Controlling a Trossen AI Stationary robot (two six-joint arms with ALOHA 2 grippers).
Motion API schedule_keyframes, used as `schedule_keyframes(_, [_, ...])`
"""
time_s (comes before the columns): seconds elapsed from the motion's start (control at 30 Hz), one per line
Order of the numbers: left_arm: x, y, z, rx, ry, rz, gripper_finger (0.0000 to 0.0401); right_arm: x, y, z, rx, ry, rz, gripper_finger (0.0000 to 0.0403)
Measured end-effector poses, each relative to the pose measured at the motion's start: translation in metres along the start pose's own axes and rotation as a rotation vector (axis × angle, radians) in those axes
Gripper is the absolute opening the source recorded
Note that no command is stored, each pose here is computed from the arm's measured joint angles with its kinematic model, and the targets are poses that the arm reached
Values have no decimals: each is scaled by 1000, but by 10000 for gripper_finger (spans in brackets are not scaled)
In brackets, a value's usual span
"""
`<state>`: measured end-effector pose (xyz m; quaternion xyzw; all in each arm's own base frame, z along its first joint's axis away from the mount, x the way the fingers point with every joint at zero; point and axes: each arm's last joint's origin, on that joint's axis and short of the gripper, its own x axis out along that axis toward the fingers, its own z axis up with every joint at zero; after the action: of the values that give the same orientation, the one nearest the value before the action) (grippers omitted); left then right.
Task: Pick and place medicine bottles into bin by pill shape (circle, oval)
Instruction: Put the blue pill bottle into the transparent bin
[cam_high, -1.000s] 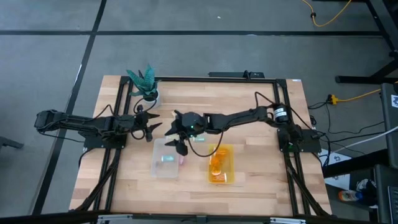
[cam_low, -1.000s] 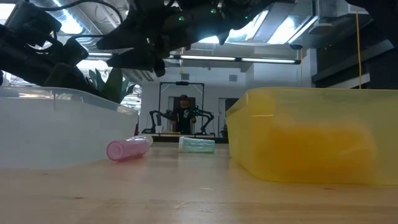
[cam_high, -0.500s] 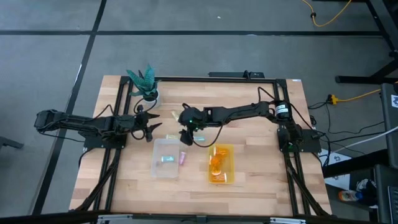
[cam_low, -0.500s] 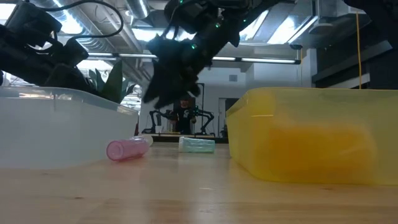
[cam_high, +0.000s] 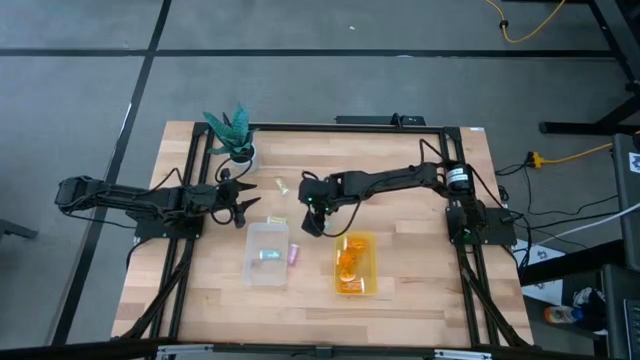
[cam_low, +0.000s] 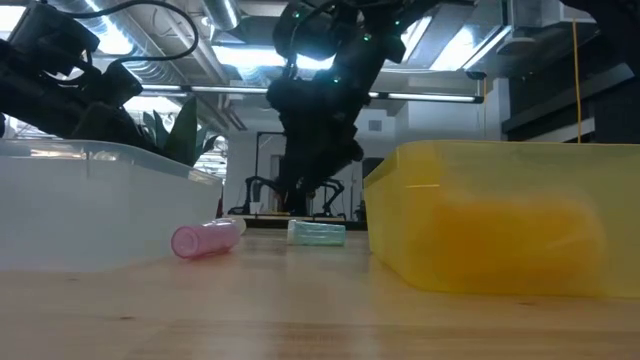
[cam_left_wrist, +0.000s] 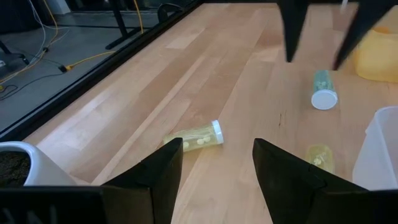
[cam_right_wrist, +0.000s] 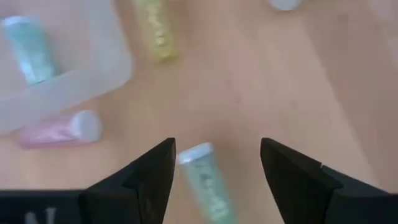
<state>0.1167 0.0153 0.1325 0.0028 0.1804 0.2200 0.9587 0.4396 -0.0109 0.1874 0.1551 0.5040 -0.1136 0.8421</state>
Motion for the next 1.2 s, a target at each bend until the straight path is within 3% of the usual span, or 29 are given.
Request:
schedule_keyframes(0.3, [0,0,0,0,0,0,190,-1,11,-4,11,48,144,236])
schedule_keyframes(1.2, [0,0,0,-4,0,0,190,4,-2,-8,31,117,83,236])
